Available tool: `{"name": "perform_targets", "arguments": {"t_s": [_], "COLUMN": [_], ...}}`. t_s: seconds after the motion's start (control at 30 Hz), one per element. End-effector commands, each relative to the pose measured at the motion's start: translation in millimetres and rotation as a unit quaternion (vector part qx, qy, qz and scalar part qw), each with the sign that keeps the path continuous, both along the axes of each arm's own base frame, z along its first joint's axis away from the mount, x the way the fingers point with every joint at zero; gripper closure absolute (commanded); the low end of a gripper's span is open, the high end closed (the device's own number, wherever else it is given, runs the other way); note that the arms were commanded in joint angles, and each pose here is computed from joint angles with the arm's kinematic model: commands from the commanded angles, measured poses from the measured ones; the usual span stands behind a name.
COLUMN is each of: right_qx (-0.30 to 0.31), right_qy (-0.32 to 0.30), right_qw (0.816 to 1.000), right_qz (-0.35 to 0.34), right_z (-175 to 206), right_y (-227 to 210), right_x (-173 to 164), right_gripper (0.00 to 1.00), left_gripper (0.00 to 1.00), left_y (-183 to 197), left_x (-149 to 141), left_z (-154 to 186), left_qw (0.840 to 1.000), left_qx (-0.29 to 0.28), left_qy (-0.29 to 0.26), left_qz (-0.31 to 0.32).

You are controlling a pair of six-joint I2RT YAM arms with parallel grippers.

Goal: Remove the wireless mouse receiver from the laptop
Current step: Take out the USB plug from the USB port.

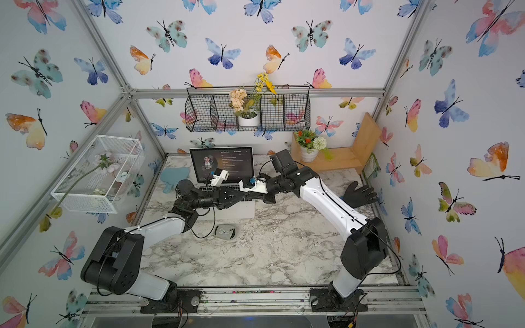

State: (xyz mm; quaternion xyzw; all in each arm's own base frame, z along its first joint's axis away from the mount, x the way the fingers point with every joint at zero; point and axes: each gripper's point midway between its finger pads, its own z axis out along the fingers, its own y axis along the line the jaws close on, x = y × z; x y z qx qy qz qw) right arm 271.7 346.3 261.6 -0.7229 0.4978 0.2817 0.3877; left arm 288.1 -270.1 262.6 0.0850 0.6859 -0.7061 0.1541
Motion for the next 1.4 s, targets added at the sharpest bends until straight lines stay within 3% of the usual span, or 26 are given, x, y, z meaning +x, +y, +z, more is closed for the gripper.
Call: {"name": "perform_targets", "arguments": {"t_s": [0.0,0.47,0.57,1.07,1.2,1.37], "right_qx": [-0.015,-0.046,-0.049,-0.062,-0.069,-0.075], "right_qy": [0.019,0.035,0.037,0.037,0.036,0.035], "right_qw": [1.0,0.998,0.997,0.997,0.996,0.996], "right_qz": [-0.005,-0.035,-0.037,-0.039,-0.04,-0.041], "right_z": [-6,-14,-15,-17,-21,-25], "right_y": [2,3,4,3,1,-2], "right_x": [0,11,12,11,10,9], "right_gripper": [0.88,0.89,0.89,0.9,0.91,0.91], "left_gripper": [0.7,0.72,0.78,0.89,0.85,0.73], "left_y": [-1,-1,-2,-4,-3,-2], "left_x": [-13,-16,-17,-12,-10,-9], "left_z": [5,7,3,-4,-2,1], "left_qw": [0.999,0.999,0.999,0.999,0.999,0.999], "left_qx": [-0.002,0.003,0.005,0.017,0.016,0.013], "left_qy": [-0.024,-0.037,-0.035,-0.03,-0.032,-0.036], "left_qz": [-0.023,-0.027,-0.031,-0.025,-0.023,-0.019]}}
